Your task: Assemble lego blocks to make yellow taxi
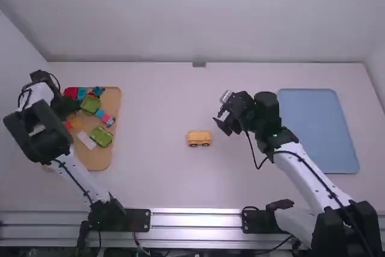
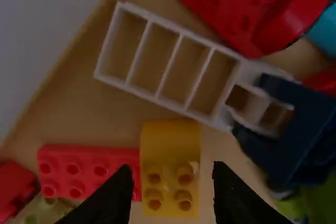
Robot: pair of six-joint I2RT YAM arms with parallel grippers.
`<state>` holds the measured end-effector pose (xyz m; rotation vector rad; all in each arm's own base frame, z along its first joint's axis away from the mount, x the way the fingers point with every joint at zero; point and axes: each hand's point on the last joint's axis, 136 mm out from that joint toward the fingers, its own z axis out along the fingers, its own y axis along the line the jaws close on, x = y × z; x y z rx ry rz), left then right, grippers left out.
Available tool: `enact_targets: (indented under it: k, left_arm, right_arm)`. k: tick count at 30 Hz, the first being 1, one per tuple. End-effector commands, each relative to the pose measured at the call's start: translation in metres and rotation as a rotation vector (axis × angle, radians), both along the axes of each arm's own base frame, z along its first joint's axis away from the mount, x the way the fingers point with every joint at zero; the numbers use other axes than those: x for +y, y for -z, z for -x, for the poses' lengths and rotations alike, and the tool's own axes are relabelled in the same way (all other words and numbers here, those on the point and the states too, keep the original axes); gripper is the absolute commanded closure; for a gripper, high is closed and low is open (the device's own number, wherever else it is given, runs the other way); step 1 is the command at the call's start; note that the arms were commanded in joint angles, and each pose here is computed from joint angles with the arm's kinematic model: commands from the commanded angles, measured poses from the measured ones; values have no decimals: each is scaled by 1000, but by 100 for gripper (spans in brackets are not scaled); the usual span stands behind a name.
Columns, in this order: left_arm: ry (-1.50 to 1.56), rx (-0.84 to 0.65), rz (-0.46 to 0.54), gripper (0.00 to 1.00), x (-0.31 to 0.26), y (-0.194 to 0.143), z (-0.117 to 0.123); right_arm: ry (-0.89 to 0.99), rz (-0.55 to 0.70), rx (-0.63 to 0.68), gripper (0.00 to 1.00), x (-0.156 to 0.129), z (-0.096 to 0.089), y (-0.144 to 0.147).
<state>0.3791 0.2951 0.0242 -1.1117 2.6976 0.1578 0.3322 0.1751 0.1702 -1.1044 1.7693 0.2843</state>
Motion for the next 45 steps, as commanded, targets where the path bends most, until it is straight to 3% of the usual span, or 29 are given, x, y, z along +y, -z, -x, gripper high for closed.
enact_targets:
  k: [1,16,21,25,33,36,39,45]
  left_arm:
    - [-2,21,21,59,-4,12,4]
    - [5,-12,2,60,-6,34,2]
    - [46,-29,78,61,-21,39,2]
    - [18,1,77,62,-23,45,9]
    - [8,29,72,79,-23,42,15]
    - [-3,-30,111,96,-23,19,5]
    - [31,-94,131,98,-30,-6,-2]
    - [77,-173,40,98,-50,-71,2]
  right_arm:
    - [-13,-12,-6,1,5,5,-5]
    - [-13,-12,-9,1,5,4,-6]
    - [-15,-13,-9,1,5,4,-6]
    - [-16,-14,-9,1,6,5,-6]
    - [-15,-13,-9,1,5,4,-6]
    - [-14,-13,-10,1,5,4,-6]
    - [-15,-14,-9,1,5,4,-6]
    - [-26,-19,-2,1,7,6,-6]
